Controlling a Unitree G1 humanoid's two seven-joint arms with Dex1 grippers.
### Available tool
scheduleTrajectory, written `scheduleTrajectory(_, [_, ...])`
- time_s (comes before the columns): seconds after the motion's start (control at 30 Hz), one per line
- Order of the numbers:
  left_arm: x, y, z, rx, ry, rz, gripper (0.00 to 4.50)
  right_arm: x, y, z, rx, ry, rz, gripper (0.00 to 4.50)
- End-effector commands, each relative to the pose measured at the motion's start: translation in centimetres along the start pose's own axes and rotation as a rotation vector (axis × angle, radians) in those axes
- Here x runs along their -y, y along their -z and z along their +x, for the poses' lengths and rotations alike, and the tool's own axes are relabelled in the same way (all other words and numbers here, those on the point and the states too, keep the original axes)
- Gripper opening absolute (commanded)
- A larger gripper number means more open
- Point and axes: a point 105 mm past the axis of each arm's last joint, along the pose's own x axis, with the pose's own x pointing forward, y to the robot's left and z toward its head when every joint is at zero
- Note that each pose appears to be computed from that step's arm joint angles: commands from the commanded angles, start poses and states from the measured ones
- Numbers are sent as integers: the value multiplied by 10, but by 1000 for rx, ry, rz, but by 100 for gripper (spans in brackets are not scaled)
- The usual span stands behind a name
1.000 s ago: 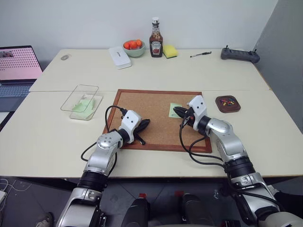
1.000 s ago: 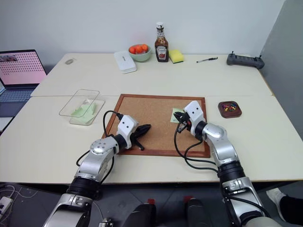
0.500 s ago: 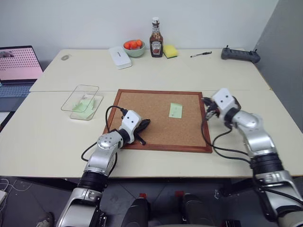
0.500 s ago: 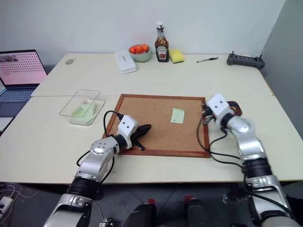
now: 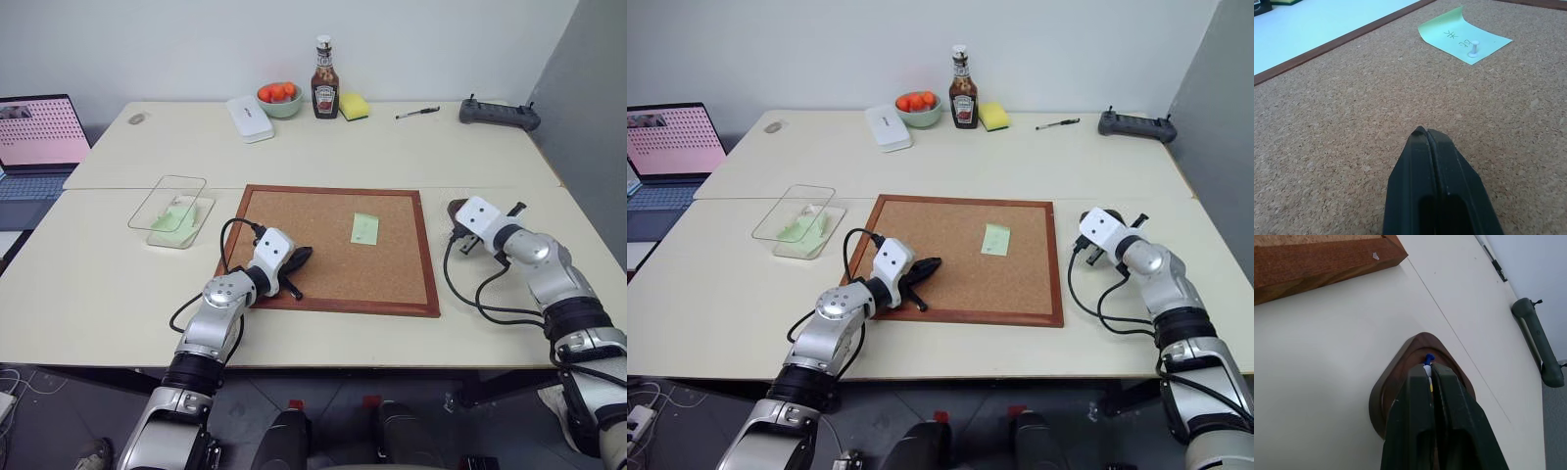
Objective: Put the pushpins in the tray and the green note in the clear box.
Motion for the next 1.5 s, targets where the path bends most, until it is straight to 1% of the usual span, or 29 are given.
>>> scheduleTrajectory(0.03, [7,19,-3,-67,16,-12,0,17,-1,0,-15,55,-19,110])
scheduleTrajectory(0.1, [7,20,-4,-68,16,-11,0,19,2,-1,-30,67,-12,157])
scheduleTrajectory(0.23, [7,20,-4,-69,18,-9,0,21,6,-1,-43,73,18,219])
scheduleTrajectory(0.27, [7,20,-4,-69,18,-8,0,21,6,-1,-43,74,21,247])
scheduleTrajectory(0.4, [6,19,-3,-70,21,-6,0,27,3,-5,-18,105,56,316])
scheduleTrajectory(0.43, [6,19,-3,-69,21,-6,0,27,1,-6,-10,105,67,345])
scheduleTrajectory(0.47, [6,19,-3,-69,21,-6,0,27,1,-7,-5,100,76,358])
scheduleTrajectory(0.63, [4,20,-5,-71,18,-4,0,33,0,-22,2,90,97,358])
scheduleTrajectory(0.73, [3,20,-6,-72,17,-3,0,31,-11,-30,34,56,100,358])
scheduleTrajectory(0.83, [3,20,-7,-72,14,-3,0,13,-40,-34,152,-52,180,358])
scheduleTrajectory(0.97, [2,20,-7,-75,14,-3,0,-30,-87,-37,326,-244,322,358])
scheduleTrajectory(1.07, [2,20,-7,-76,13,-4,0,-51,-104,-39,375,-327,375,358])
scheduleTrajectory(1.17, [1,19,-7,-73,12,-5,0,-77,-128,-29,420,-368,477,358])
scheduleTrajectory(1.27, [1,19,-7,-73,11,-8,0,-88,-137,-16,419,-343,544,358])
scheduleTrajectory(1.37, [1,19,-7,-74,12,-7,0,-101,-142,-5,410,-343,560,358])
scheduleTrajectory(1.5, [0,19,-7,-75,13,-4,0,-110,-147,7,402,-333,589,358])
